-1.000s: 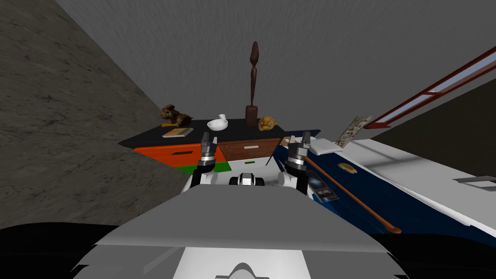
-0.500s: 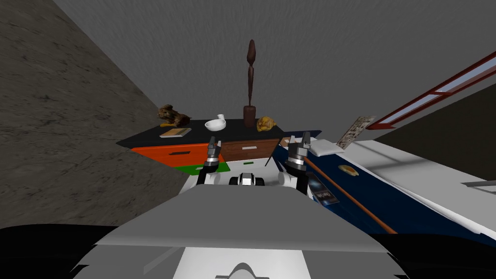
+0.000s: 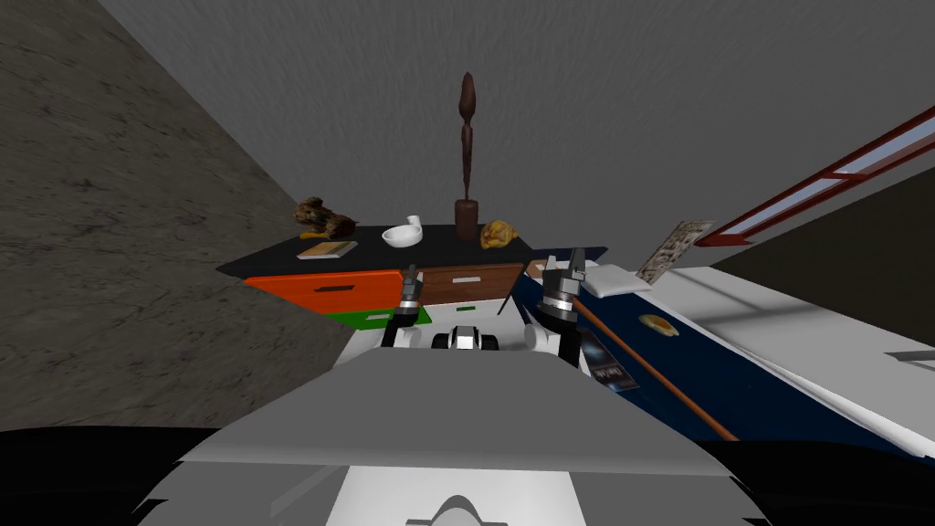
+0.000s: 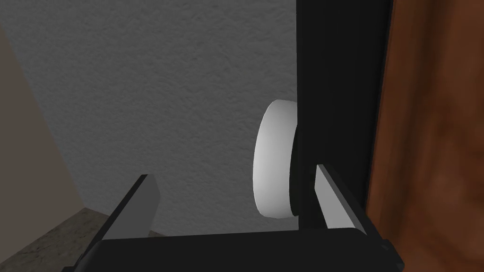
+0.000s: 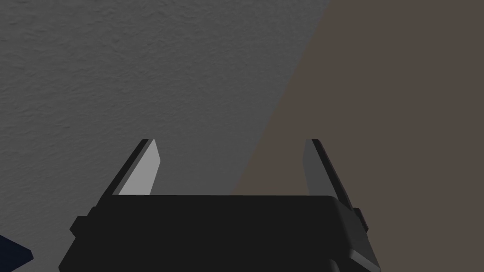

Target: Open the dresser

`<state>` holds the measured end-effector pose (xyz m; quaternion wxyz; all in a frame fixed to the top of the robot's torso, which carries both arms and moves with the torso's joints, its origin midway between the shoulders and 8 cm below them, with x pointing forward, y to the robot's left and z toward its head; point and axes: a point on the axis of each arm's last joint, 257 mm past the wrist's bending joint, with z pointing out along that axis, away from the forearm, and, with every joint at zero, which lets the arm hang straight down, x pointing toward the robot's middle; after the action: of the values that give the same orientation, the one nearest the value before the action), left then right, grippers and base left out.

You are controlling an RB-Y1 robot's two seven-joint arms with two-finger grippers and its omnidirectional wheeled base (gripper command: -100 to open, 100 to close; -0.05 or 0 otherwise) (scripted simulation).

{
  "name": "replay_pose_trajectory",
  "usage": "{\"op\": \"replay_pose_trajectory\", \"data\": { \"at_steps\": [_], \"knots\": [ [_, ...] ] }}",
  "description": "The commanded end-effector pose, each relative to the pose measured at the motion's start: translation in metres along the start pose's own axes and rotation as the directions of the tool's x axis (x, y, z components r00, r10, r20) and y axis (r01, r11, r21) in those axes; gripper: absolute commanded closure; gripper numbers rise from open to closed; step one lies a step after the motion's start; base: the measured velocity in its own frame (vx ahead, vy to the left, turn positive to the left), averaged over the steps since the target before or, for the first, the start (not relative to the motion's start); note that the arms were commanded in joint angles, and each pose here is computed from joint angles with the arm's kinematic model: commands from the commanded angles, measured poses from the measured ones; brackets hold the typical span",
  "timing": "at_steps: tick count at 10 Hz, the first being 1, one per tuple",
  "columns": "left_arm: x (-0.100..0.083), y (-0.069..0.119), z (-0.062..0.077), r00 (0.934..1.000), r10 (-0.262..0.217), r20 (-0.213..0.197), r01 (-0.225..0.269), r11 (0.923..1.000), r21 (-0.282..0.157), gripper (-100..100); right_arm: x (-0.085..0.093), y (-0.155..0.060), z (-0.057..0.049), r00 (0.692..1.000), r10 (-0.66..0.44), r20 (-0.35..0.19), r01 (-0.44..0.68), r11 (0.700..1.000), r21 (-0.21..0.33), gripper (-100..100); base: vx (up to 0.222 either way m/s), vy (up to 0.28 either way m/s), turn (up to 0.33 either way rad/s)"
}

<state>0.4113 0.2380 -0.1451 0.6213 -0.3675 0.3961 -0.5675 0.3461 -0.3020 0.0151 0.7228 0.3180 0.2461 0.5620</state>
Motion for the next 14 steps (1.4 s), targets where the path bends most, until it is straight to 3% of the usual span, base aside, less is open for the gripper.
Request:
{"op": "replay_pose_trajectory", "data": {
  "at_steps": [1,4,8,14],
  "knots": [
    [0.006,0.028,-0.009,1.0,0.009,-0.002,-0.009,0.9985,-0.053,-100,0.0,0.0,0.0,1.0,0.0,0.0,0.0,1.0,0.0,0,0.026,-0.068,0.027],
    [0.012,0.05,-0.016,0.9998,0.017,-0.006,-0.018,0.9954,-0.094,-100,0.0,0.0,0.0,1.0,0.0,0.0,0.0,1.0,0.0,0,0.022,-0.058,0.021],
    [0.025,0.09,-0.032,0.9992,0.037,-0.015,-0.039,0.9844,-0.172,-100,0.0,0.0,0.0,1.0,0.0,0.0,0.0,1.0,0.0,0,0.015,-0.057,0.025],
    [0.051,0.141,-0.059,0.999,0.043,-0.011,-0.044,0.9584,-0.282,-100,0.0,0.0,0.0,1.0,0.0,0.0,0.0,1.0,0.0,0,0.022,-0.057,0.023]
  ]
}}
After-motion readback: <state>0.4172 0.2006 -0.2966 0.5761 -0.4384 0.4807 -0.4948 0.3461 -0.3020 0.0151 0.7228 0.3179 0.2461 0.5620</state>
